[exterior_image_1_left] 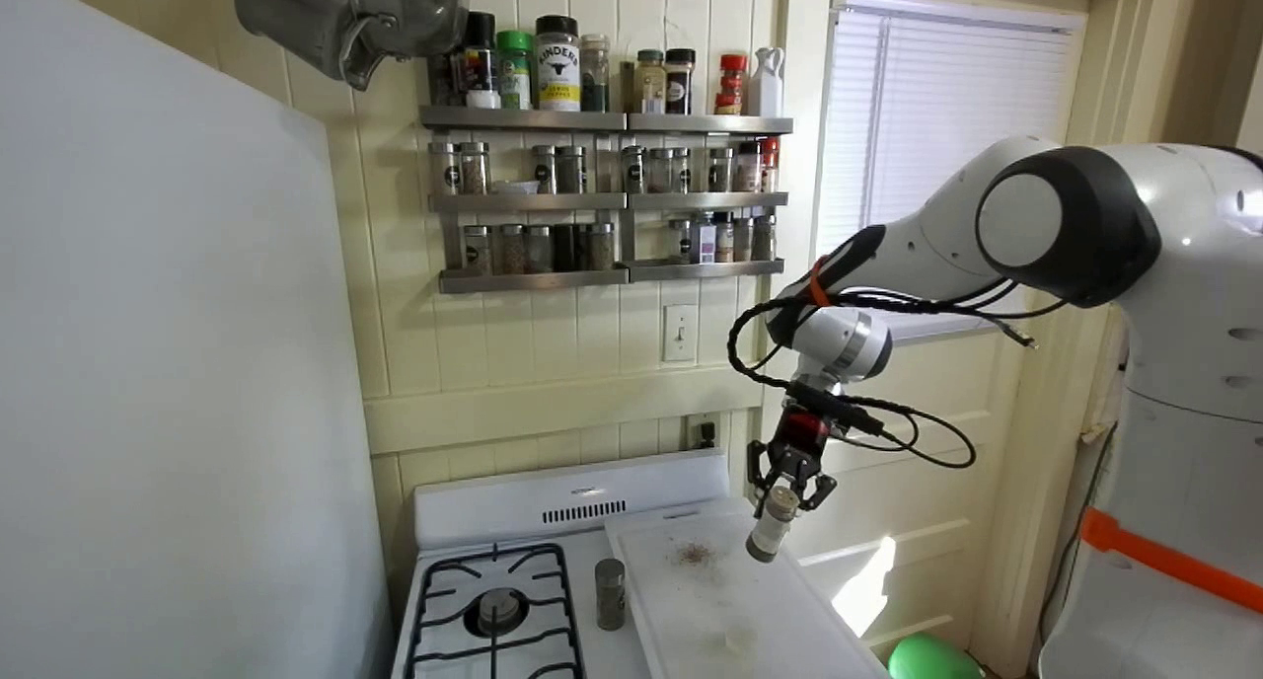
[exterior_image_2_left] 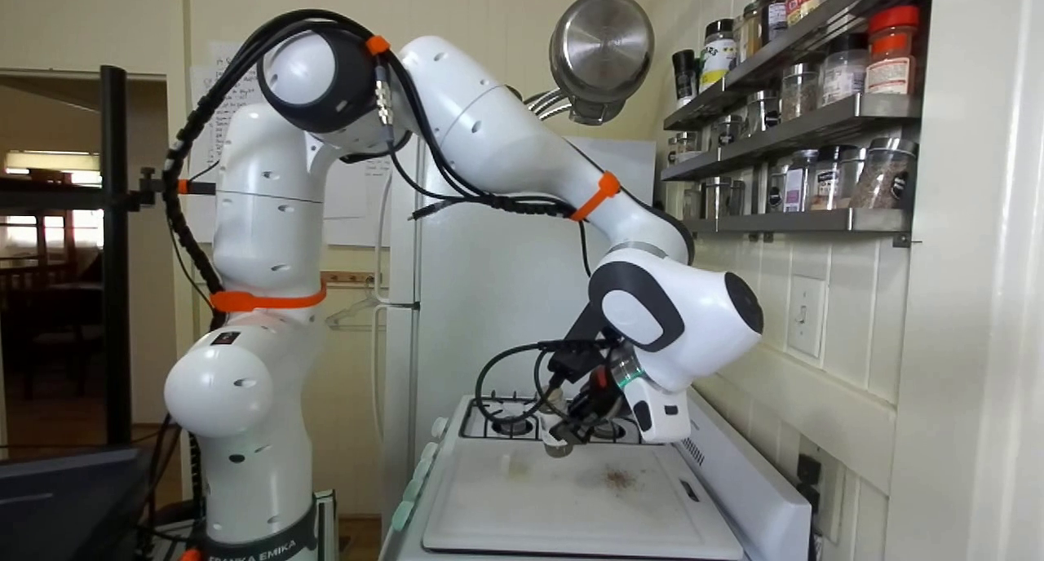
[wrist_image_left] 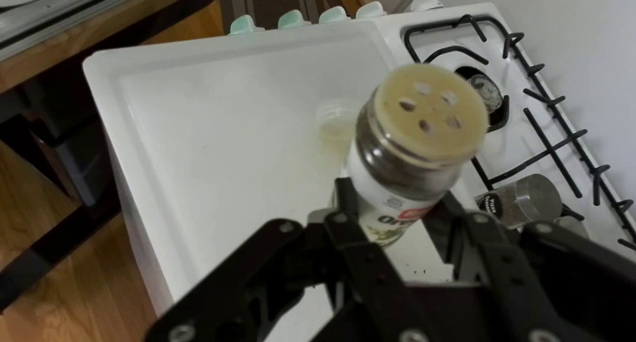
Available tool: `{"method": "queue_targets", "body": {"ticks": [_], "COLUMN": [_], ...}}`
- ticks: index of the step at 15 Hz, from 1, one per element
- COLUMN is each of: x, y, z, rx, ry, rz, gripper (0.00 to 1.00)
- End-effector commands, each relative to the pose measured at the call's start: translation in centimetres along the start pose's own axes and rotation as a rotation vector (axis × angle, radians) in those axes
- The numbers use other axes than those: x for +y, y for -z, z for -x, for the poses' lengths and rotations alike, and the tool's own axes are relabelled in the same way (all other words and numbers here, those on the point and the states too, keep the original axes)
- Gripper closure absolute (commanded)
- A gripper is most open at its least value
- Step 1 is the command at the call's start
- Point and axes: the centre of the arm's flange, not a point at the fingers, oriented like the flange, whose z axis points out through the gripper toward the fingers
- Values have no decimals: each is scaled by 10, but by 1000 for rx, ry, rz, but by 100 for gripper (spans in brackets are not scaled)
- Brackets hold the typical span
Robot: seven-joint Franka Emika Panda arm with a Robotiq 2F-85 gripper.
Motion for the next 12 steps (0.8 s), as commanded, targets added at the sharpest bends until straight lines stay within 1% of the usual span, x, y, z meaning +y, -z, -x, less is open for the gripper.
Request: {"method": "queue_targets", "body": {"ticks": [1, 4, 6, 8, 10, 12], "x": [-7, -11, -14, -16, -15, -13], "y": [5, 0, -3, -6, -9, -14], "z": [-22, -32, -36, -38, -41, -45], "rx": [-81, -91, -60, -37, -44, -45], "ry": [-84, -147, -177, -177, -161, -169], "rz": [21, 69, 113, 151, 166, 184], "gripper": [87, 87, 87, 87, 87, 87]}}
